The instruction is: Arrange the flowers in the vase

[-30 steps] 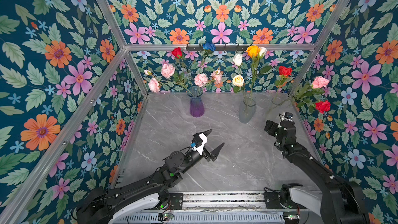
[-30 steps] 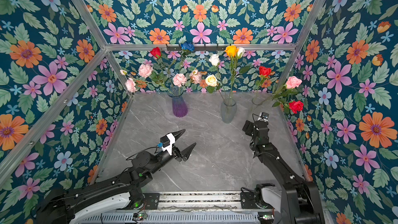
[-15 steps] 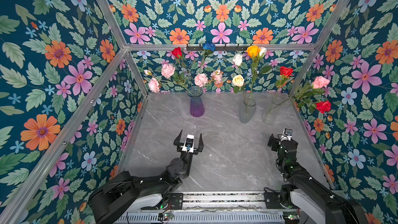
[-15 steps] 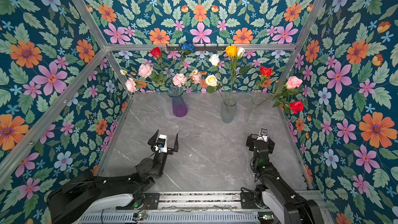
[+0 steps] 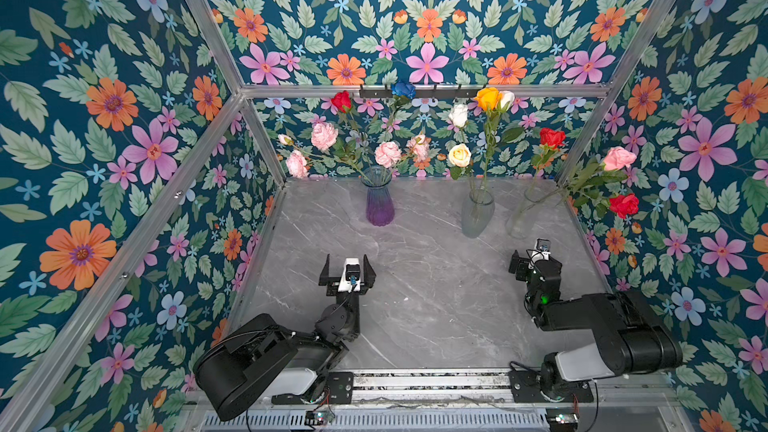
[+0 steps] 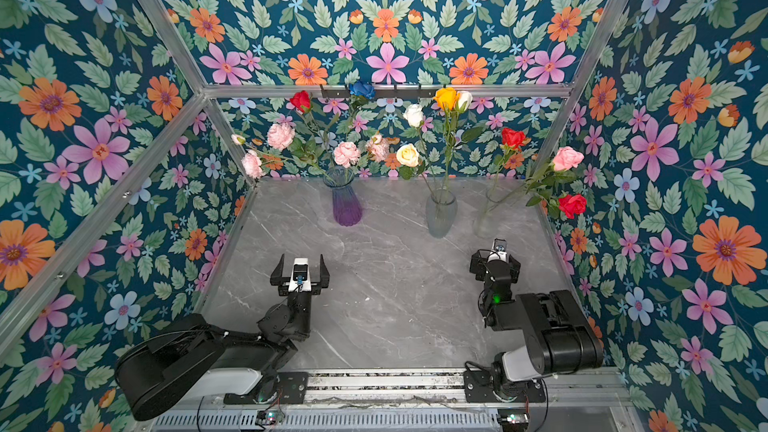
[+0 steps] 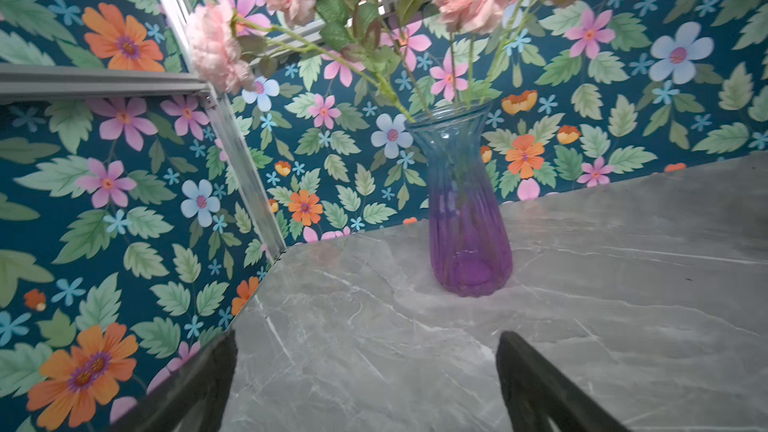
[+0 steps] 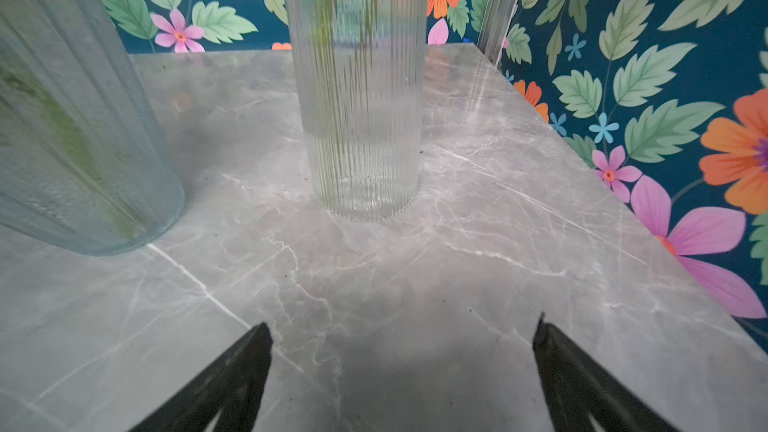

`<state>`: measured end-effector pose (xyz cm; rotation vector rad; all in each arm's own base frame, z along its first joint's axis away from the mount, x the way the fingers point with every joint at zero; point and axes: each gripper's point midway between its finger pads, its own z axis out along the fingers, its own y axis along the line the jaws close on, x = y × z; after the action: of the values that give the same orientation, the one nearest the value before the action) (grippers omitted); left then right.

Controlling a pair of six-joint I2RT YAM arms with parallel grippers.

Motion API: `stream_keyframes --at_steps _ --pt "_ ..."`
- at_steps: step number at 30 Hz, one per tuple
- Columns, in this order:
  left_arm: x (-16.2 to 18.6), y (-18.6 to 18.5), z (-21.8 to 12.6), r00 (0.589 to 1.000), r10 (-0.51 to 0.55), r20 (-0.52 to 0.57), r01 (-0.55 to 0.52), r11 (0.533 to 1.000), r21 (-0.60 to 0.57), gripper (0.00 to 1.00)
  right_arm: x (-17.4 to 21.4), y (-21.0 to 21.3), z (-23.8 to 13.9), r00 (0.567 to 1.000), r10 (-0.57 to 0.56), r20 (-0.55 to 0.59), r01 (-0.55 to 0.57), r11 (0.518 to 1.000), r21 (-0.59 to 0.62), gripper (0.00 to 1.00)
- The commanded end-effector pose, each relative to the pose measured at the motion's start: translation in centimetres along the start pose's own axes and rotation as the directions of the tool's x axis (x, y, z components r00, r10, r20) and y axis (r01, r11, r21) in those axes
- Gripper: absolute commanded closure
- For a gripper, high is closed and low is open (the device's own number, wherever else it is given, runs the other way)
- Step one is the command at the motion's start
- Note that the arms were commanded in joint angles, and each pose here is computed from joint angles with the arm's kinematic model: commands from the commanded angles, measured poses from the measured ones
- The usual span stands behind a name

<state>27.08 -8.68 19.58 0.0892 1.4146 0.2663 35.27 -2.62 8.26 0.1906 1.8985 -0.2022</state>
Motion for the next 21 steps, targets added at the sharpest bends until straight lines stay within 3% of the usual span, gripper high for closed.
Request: stream_keyframes --at_steps 1,16,21 --pt "-1.0 1.2 -0.4 0.994 -0.094 0.051 0.094 0.996 -0.008 0.0 -2.6 0.6 0.8 0.997 0.05 0.057 -0.047 0.997 -0.054 0.01" --pt "2.7 4.7 0.6 0.999 0.005 -0.041 -0.01 0.993 -0.121 0.0 -2.4 0.8 1.1 0.998 0.055 0.02 -0.053 0.996 -0.078 0.01" --pt "4.7 5.3 2.3 0.994 -0.075 -0.074 0.065 0.99 -0.126 0.01 -2.3 0.8 1.1 0.998 0.054 0.019 -0.053 0.995 -0.079 0.01"
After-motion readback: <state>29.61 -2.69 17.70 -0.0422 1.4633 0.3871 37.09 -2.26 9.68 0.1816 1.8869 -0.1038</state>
